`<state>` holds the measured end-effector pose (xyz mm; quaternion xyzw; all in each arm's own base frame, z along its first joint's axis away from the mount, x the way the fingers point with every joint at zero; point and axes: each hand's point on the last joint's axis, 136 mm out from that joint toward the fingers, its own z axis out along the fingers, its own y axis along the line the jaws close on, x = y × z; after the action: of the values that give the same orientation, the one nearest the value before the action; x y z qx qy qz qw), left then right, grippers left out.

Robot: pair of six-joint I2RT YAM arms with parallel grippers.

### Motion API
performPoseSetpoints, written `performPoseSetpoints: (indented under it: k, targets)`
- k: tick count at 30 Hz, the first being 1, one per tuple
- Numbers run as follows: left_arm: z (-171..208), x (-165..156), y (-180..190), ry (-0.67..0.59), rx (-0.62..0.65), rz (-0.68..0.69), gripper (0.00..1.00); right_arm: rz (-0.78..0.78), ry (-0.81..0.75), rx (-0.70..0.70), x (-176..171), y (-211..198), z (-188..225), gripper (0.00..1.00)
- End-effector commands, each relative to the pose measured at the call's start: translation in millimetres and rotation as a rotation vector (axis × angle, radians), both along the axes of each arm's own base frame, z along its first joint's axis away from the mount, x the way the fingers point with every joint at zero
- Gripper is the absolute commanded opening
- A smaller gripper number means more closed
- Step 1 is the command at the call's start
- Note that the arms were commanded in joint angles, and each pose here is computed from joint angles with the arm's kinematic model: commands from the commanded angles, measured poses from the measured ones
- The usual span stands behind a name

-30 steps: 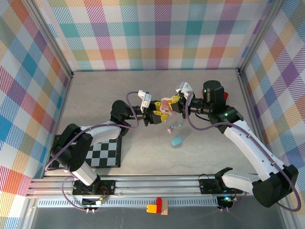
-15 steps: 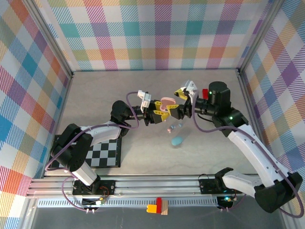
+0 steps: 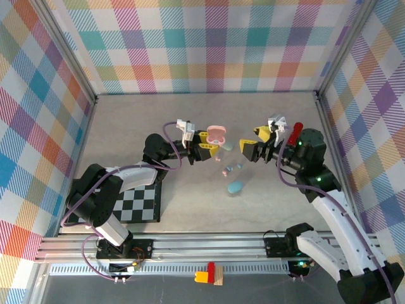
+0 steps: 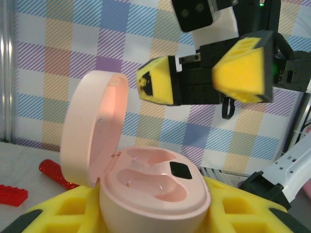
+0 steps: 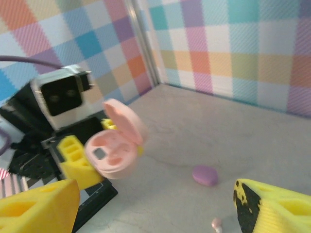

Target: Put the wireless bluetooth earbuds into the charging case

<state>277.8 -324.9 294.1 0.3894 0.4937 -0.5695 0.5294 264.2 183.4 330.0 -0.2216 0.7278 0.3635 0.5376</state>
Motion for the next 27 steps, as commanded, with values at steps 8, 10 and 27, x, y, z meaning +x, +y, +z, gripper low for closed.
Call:
performPoseSetpoints:
  k: [8, 10, 27]
  targets:
    - [9.8, 29.6, 50.3, -0.066, -0.035, 0.191, 0.39, -0.224, 0.397, -0.155, 46.8, 0.7, -114.7, 0.8]
    - [9.6, 36.9, 60.6, -0.066, -0.035, 0.225, 0.39, -0.262, 0.453, -0.206, 50.4, 3.8, -135.2, 0.79]
    - [27.3, 46.2, 101.2, -0.093, -0.055, 0.323, 0.38, -0.12, 1.029, -0.166, 30.7, 62.2, -256.7, 0.68]
